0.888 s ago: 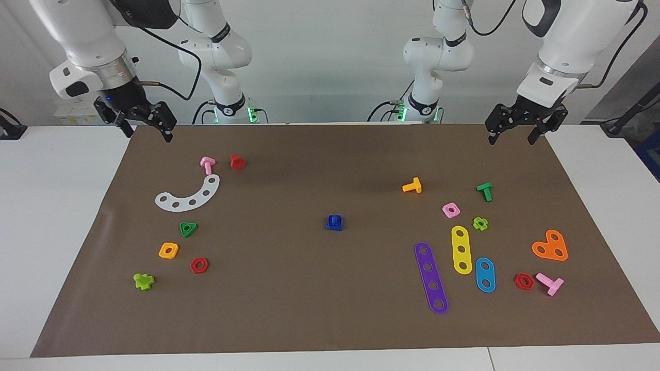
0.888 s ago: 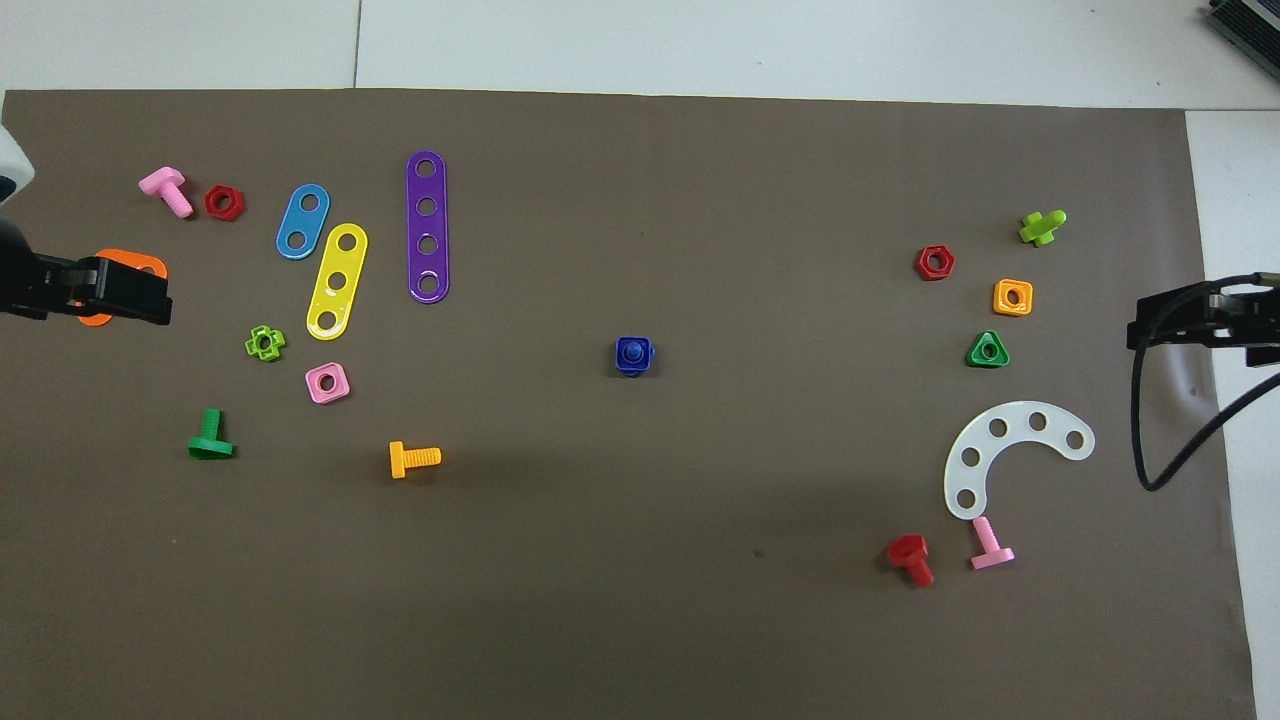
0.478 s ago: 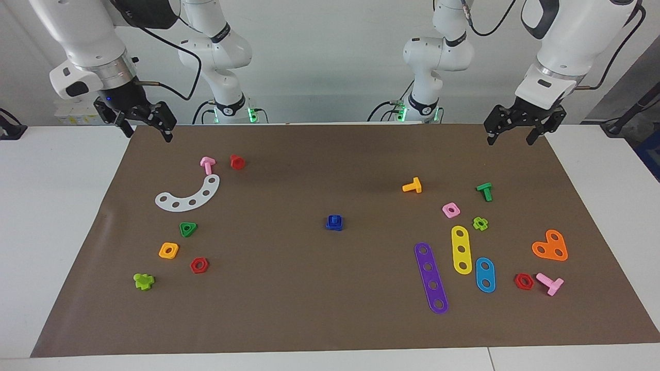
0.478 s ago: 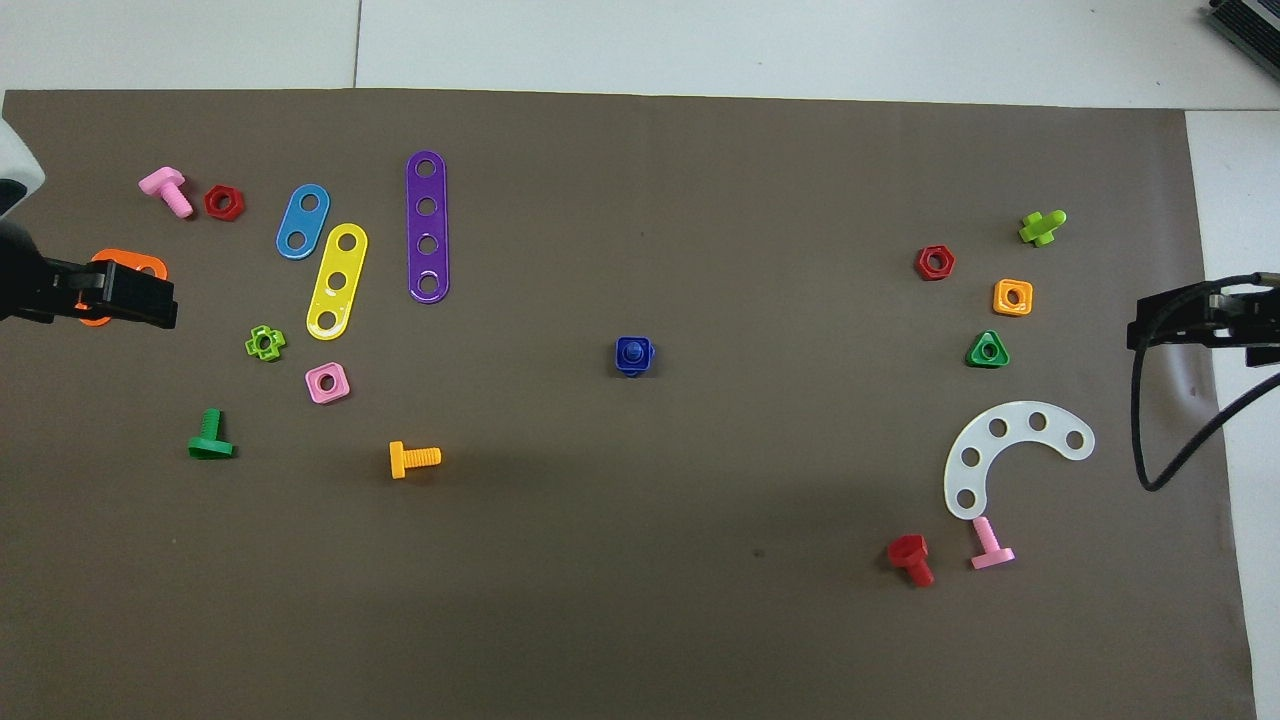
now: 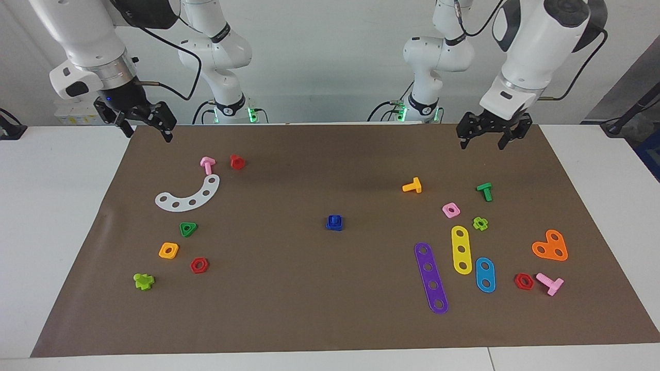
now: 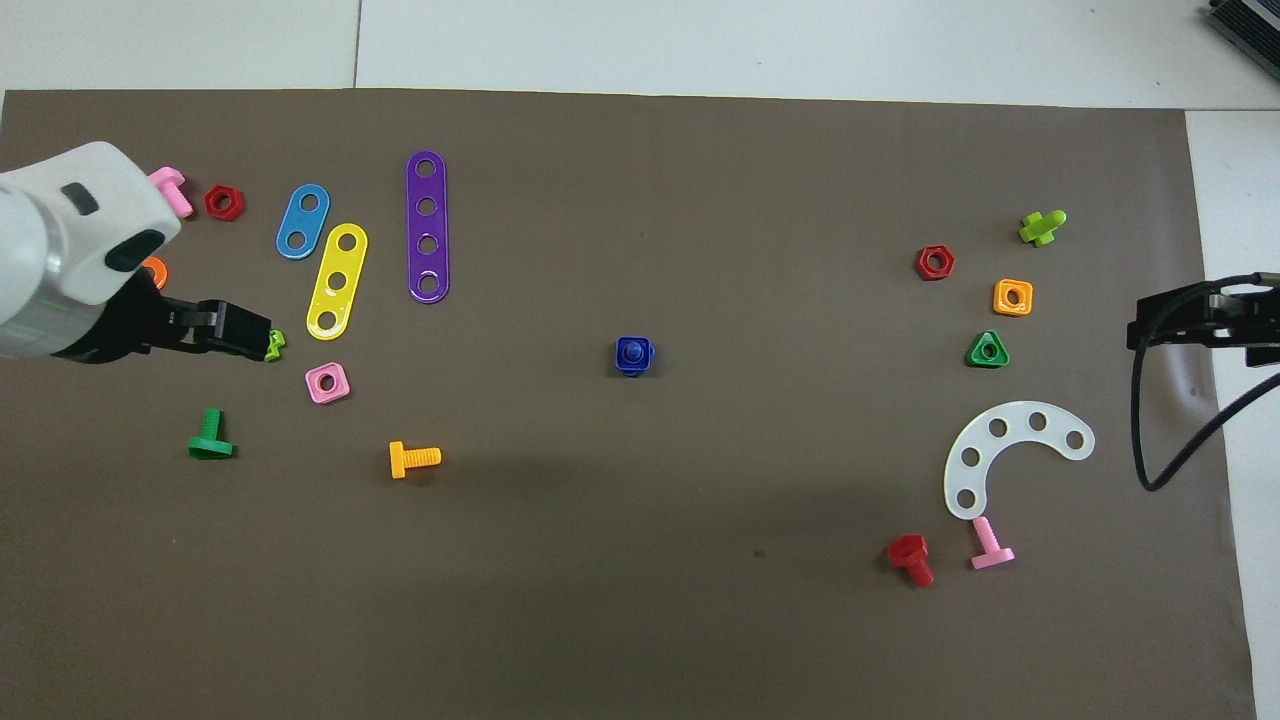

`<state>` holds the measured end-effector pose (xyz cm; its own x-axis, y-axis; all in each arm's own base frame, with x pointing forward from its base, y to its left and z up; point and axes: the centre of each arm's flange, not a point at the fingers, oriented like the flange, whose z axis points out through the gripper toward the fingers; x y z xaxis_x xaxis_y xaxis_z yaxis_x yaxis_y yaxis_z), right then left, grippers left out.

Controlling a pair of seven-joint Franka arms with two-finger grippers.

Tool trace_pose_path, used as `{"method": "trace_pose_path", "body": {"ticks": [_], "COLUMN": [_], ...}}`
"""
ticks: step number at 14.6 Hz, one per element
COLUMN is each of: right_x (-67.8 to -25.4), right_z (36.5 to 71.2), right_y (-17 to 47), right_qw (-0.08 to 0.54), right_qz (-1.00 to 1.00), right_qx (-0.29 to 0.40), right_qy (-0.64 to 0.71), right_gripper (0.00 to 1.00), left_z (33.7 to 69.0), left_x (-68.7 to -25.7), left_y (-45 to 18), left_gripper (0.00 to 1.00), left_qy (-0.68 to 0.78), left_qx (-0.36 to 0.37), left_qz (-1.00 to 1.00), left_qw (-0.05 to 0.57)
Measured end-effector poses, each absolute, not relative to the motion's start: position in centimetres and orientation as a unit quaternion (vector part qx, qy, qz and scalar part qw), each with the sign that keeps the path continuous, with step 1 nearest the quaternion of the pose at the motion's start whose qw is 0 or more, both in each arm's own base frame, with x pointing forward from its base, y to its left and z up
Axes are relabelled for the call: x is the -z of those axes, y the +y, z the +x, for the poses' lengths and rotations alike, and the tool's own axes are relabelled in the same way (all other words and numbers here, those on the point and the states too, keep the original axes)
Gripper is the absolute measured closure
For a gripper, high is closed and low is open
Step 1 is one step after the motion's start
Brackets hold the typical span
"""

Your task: Unscrew and place screws in storage area

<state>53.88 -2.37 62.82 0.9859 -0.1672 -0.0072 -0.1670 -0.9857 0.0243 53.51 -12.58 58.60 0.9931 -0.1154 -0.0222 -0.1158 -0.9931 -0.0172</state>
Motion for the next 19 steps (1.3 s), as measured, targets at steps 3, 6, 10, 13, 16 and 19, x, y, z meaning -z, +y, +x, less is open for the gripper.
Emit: {"method": "trace_pose_path", "body": {"ticks": [3, 6, 10, 13, 16, 19], "right_x": [-62.8, -62.8, -62.8, -62.8, -62.8, -62.8], "right_z": [53.9, 53.9, 53.9, 53.9, 53.9, 53.9], "right_y": [-2.4, -2.4, -2.4, -2.4, -2.4, -2.4], "right_qw": [0.012, 0.012, 0.012, 0.012, 0.012, 0.012], "right_qz": [0.996, 0.996, 0.996, 0.996, 0.996, 0.996], "right_qx": [0.005, 0.005, 0.005, 0.005, 0.005, 0.005], "right_qy": [-0.084, -0.084, -0.084, -0.084, -0.084, -0.084], "right_gripper": [0.00, 0.00, 0.00, 0.00, 0.00, 0.00], "left_z": [52.1, 52.1, 53.0, 53.4, 53.3, 53.7], "left_x": [-55.8, -51.7, -46.5, -43.8, -39.9, -37.3], "left_y": [-21.1, -27.6, -32.5, -35.3, -38.6, -40.6], "left_gripper": [0.00, 0.00, 0.00, 0.00, 0.01, 0.02], "left_qy": [0.047, 0.042, 0.016, -0.002, -0.004, -0.001], "left_qx": [-0.003, 0.012, 0.039, 0.058, 0.062, 0.070], "left_qz": [-0.999, -0.999, -0.999, -0.998, -0.997, -0.997], "left_qw": [0.011, 0.009, -0.015, -0.034, -0.035, -0.037]}}
